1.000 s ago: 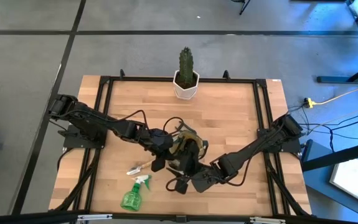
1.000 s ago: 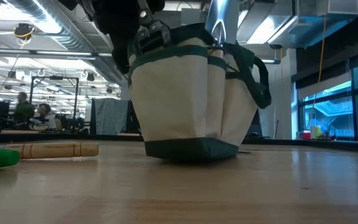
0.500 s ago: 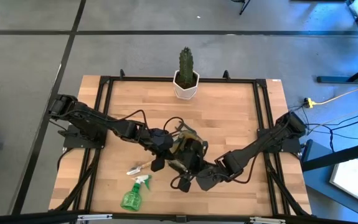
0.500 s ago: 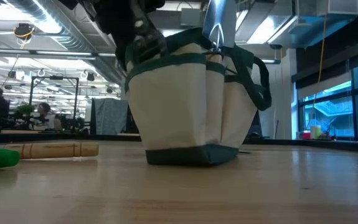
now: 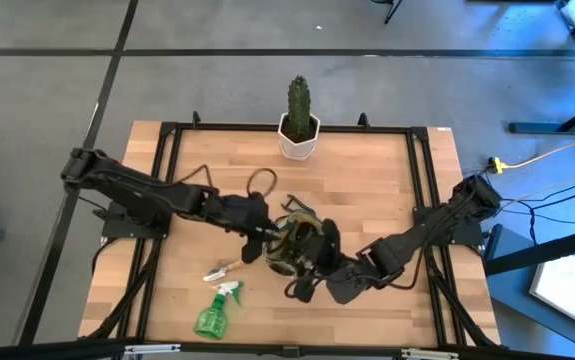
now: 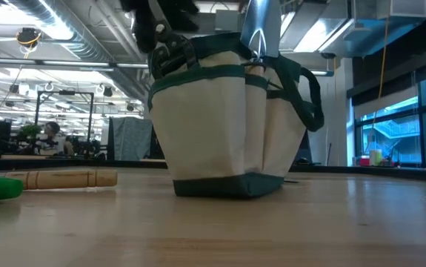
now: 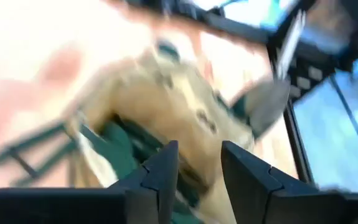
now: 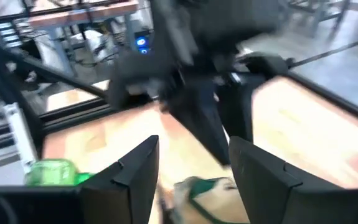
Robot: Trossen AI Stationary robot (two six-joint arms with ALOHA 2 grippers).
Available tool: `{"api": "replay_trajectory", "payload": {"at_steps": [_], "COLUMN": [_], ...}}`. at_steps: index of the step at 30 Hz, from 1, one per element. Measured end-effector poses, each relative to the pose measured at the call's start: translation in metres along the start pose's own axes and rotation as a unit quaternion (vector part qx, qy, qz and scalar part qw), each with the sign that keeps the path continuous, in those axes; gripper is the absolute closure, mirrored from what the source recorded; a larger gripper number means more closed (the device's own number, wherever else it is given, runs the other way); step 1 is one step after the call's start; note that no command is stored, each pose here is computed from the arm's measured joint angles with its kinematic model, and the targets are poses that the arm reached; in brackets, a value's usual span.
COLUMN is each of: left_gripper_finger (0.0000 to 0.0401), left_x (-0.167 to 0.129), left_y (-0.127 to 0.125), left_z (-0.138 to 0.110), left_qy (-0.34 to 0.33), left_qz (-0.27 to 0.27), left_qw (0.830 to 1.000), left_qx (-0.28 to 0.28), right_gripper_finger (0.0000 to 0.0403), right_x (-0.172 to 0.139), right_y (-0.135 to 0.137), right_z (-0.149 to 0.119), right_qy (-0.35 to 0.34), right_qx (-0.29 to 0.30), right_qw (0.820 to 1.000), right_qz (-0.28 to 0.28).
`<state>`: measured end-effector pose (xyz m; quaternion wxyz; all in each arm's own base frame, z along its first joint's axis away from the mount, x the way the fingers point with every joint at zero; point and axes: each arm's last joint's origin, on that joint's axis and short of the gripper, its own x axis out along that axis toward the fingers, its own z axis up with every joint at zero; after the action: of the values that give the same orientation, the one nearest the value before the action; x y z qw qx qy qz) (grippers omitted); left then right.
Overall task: Pick & Place Garden tools in Gardening bag
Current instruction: Adjust the green gardening bag
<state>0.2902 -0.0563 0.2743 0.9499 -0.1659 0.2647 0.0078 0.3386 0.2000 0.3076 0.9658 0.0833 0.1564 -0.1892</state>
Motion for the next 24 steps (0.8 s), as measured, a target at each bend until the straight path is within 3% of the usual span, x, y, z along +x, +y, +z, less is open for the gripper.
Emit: {"api": "replay_trajectory", "payload": {"at_steps": [4,10,15,18,24], "left_gripper_finger": [0.0285,0.032,0.0373,0.0396,0.0399], "left_x": [-0.022,-0.033,-0.017,-0.004,0.032], "left_y": [0.001,-0.023,-0.052,-0.067,-0.088], "left_z": [0.014,0.013,-0.007,-0.02,-0.046], "left_qy": [-0.05,-0.048,-0.012,-0.012,-0.031], "left_qz": [-0.001,-0.106,-0.139,-0.14,-0.121], "left_qw": [0.998,0.99,0.986,0.983,0.975], "left_qx": [-0.038,-0.074,-0.091,-0.114,-0.186], "right_gripper_finger": [0.0214,0.0287,0.0387,0.0398,0.0401], "right_x": [-0.013,-0.036,-0.047,-0.05,-0.05], "right_y": [-0.018,-0.051,-0.068,-0.079,-0.102], "right_z": [0.011,0.02,0.011,0.005,-0.011], "right_qy": [0.014,0.071,0.148,0.183,0.218], "right_qx": [0.025,0.096,0.062,0.039,-0.008], "right_qw": [0.999,0.991,0.982,0.973,0.954], "right_qz": [-0.027,-0.067,-0.096,-0.136,-0.205]}}
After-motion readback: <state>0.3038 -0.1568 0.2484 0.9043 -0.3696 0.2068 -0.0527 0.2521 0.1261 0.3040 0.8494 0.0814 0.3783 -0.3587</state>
